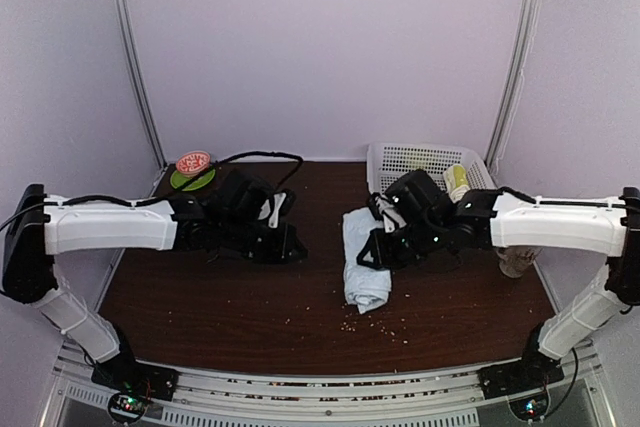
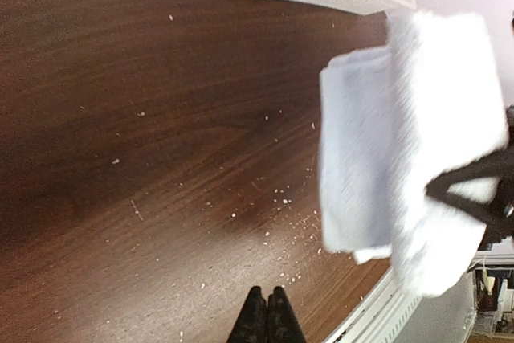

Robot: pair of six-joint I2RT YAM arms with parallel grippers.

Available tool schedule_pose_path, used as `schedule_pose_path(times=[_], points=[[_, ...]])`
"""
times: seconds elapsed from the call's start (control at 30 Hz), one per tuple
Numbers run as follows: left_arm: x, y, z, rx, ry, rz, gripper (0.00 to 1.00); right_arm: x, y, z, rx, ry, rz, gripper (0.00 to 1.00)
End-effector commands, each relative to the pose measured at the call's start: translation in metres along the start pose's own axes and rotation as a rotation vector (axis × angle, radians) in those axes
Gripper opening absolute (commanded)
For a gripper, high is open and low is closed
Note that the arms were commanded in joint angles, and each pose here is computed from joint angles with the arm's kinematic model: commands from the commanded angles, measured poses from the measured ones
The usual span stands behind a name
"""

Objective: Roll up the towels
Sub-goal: Pick up the towel from the center of the board, then place the towel in the bin.

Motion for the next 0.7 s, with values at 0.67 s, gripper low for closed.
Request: schedule_pose_path(times=[0.67], points=[[0.054,0.043,-0.025,-0.003,-0.031,0.25,0.0,-0.143,0.075,0.284,-0.319,0.141,-0.242,0.0]])
Point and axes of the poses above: each gripper's point midway between its finger pads, its own y axis back along the fingers, its own x axis along the line the jaws close on, z = x × y, the point moved 1 cm from there along y, back along the fingers, and after that the axes turned 1 degree about -y, right-handed, at the moved point
